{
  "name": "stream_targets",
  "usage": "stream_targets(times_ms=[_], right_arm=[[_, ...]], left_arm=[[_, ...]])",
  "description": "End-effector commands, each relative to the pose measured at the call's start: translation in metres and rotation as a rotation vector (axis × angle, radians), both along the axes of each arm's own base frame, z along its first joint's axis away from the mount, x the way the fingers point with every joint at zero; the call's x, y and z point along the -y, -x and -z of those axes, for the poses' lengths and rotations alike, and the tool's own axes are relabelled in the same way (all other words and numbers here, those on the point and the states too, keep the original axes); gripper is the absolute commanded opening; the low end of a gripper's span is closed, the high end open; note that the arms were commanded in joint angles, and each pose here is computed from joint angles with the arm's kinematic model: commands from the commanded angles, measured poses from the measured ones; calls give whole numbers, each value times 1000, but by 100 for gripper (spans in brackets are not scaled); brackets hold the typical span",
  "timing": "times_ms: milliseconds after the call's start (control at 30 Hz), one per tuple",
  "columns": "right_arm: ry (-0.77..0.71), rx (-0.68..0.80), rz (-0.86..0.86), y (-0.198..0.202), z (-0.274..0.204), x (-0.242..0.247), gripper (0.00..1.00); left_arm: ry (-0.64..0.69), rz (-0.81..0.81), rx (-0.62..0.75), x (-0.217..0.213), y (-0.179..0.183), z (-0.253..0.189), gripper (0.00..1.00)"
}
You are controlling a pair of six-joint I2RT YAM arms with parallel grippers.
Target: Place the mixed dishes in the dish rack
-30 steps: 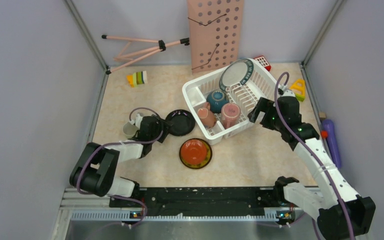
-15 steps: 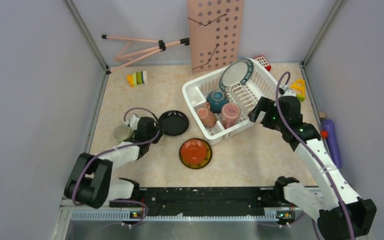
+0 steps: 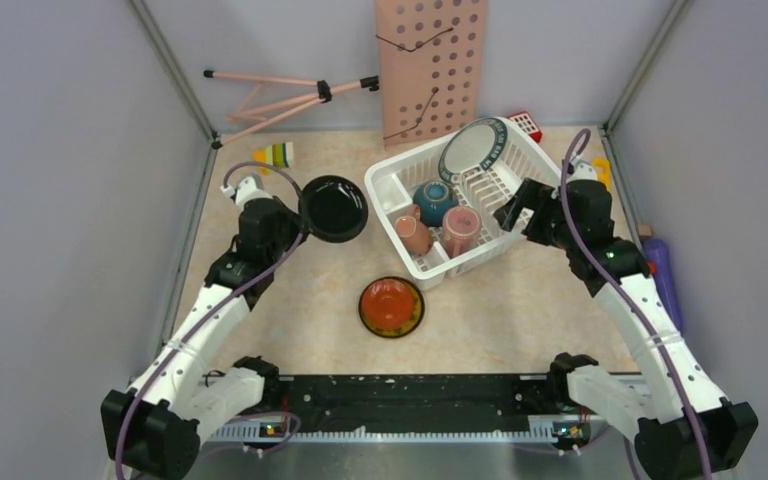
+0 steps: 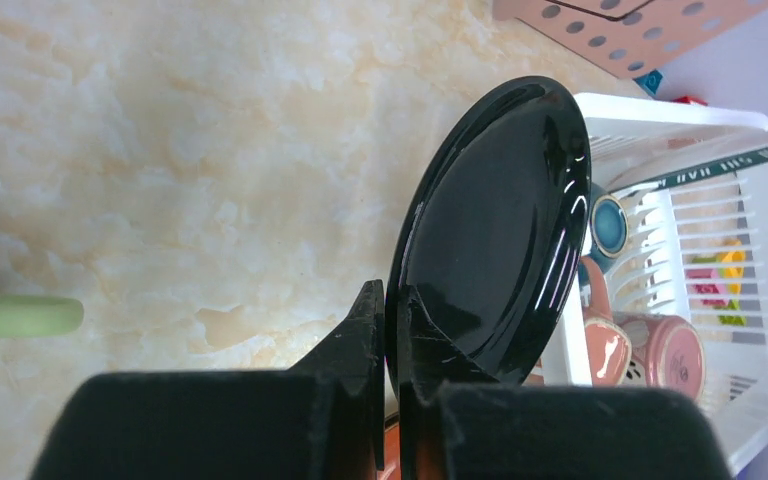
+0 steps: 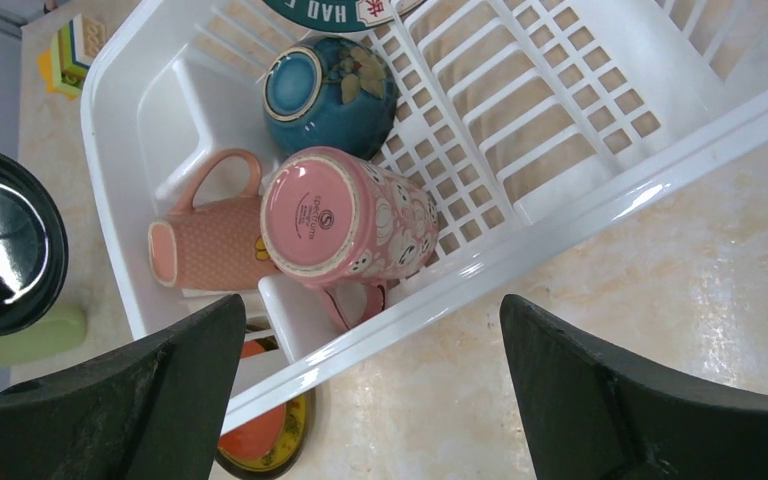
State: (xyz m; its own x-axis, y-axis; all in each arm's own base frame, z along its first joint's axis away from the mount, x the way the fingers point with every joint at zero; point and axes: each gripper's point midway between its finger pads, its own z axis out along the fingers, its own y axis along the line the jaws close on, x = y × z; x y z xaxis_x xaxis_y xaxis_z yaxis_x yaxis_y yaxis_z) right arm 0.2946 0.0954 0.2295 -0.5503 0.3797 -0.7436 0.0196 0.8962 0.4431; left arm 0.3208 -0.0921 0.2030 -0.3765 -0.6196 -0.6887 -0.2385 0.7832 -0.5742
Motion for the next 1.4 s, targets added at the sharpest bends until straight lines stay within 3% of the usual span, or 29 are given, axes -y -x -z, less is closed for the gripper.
stream_targets(times_ms=[0, 300, 633, 1000, 1267, 1367], right_arm=[[-24, 77, -21, -7, -28, -5, 96], [-27, 87, -25, -4, -30, -5, 96], [18, 100, 58, -3, -29, 13, 96], [74, 71, 365, 7, -13, 64, 96], [72, 76, 405, 11, -7, 71, 96], [75, 84, 406, 13, -8, 72, 96]], left_arm=[[-78, 93, 59, 4, 6, -34, 0], [-216, 127, 233, 22, 3, -108, 0], [-345, 222, 436, 96, -5, -190, 0], [-504, 309, 535, 173, -34, -201, 0], [-604, 337, 622, 231, -81, -187, 0], [-644, 391, 718, 256, -87, -185, 0]])
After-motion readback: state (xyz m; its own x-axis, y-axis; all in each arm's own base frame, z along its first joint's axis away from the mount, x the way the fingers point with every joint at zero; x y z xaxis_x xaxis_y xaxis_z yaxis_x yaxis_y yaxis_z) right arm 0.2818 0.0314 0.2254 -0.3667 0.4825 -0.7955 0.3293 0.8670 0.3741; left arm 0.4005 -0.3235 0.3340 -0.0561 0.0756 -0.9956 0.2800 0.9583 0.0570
